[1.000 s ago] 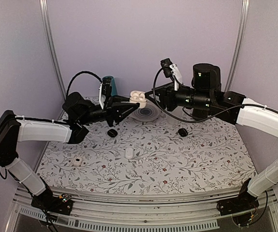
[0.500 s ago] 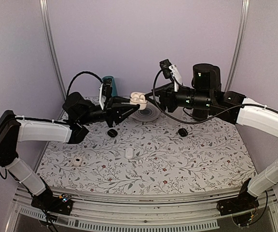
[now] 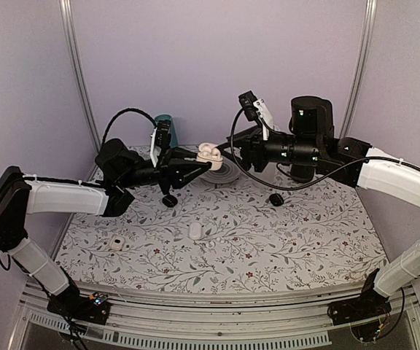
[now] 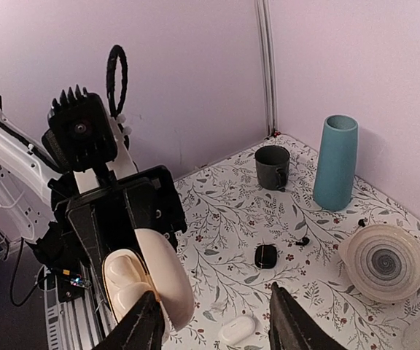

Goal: Insert the wireless bluetooth earbuds into the charging case
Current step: Adjust the right earbud in the right side groove of the charging case.

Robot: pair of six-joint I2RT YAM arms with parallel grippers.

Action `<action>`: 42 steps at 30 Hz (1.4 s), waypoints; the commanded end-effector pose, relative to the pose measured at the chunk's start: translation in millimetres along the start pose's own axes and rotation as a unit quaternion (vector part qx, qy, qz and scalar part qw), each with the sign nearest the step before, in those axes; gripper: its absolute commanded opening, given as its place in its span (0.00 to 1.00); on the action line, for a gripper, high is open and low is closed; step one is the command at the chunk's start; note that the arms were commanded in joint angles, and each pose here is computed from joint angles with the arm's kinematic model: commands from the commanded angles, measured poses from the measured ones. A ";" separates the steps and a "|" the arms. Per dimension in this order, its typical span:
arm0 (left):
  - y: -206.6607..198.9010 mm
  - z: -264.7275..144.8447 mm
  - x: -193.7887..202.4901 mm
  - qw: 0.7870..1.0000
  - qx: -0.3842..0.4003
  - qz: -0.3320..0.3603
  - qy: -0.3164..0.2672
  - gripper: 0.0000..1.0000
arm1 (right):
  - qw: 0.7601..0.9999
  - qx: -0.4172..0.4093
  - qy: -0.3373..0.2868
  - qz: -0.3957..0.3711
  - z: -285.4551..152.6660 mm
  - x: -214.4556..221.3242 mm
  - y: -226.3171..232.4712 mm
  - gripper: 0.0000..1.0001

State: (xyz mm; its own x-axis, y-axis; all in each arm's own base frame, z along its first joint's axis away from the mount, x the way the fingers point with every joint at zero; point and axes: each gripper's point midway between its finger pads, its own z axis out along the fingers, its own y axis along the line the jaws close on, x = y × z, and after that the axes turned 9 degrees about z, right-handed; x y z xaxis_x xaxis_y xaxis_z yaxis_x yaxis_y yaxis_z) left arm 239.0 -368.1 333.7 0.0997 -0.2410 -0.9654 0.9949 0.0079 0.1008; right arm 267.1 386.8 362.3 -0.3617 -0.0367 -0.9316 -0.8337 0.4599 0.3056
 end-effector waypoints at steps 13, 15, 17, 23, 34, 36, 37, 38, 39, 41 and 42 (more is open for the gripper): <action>-8.0 4.3 -18.3 0.999 0.020 0.015 -0.020 0.00 | 0.999 0.021 -0.025 -0.034 -15.5 -23.6 0.9 0.52; -8.1 4.5 -18.6 0.999 0.021 0.015 -0.020 0.00 | 0.999 0.025 -0.029 -0.035 -17.5 -25.9 0.1 0.53; -8.0 4.6 -18.8 0.999 0.021 0.016 -0.020 0.00 | 0.998 0.031 -0.032 -0.036 -18.9 -27.8 -1.3 0.54; -7.0 4.2 -17.6 1.000 0.020 0.016 -0.018 0.00 | 0.997 0.040 -0.049 -0.036 -26.4 -37.5 -1.5 0.54; -6.6 4.3 -16.4 1.000 0.018 0.015 -0.015 0.00 | 0.999 0.002 -0.039 -0.034 -21.3 -35.5 12.2 0.57; -6.4 4.2 -15.6 1.000 0.018 0.013 -0.014 0.00 | 0.999 -0.004 -0.035 -0.033 -19.0 -34.7 13.8 0.57; -6.2 4.2 -15.2 1.000 0.018 0.013 -0.013 0.00 | 0.999 -0.008 -0.033 -0.034 -18.0 -34.0 15.7 0.57; -6.5 4.2 -15.7 1.000 0.018 0.014 -0.013 0.00 | 0.999 -0.011 -0.030 -0.035 -16.3 -32.7 17.4 0.57; -6.7 4.1 -15.8 1.000 0.018 0.013 -0.013 0.00 | 0.999 -0.012 -0.023 -0.035 -13.2 -29.3 17.1 0.57; -6.8 4.0 -15.6 1.000 0.018 0.014 -0.013 0.00 | 0.999 -0.015 -0.016 -0.036 -9.6 -26.7 18.2 0.57; -6.8 4.0 -15.6 1.000 0.018 0.014 -0.013 0.00 | 0.999 -0.016 -0.012 -0.037 -7.7 -24.8 18.8 0.57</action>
State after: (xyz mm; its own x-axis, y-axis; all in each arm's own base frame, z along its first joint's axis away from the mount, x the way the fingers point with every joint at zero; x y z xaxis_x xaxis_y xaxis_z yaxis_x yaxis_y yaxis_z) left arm 236.2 -368.2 333.7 0.0909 -0.2392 -0.9667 0.9953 -0.0109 0.0963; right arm 262.4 379.6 390.1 -0.2919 -0.0282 -0.9560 -0.8514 0.4632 0.2462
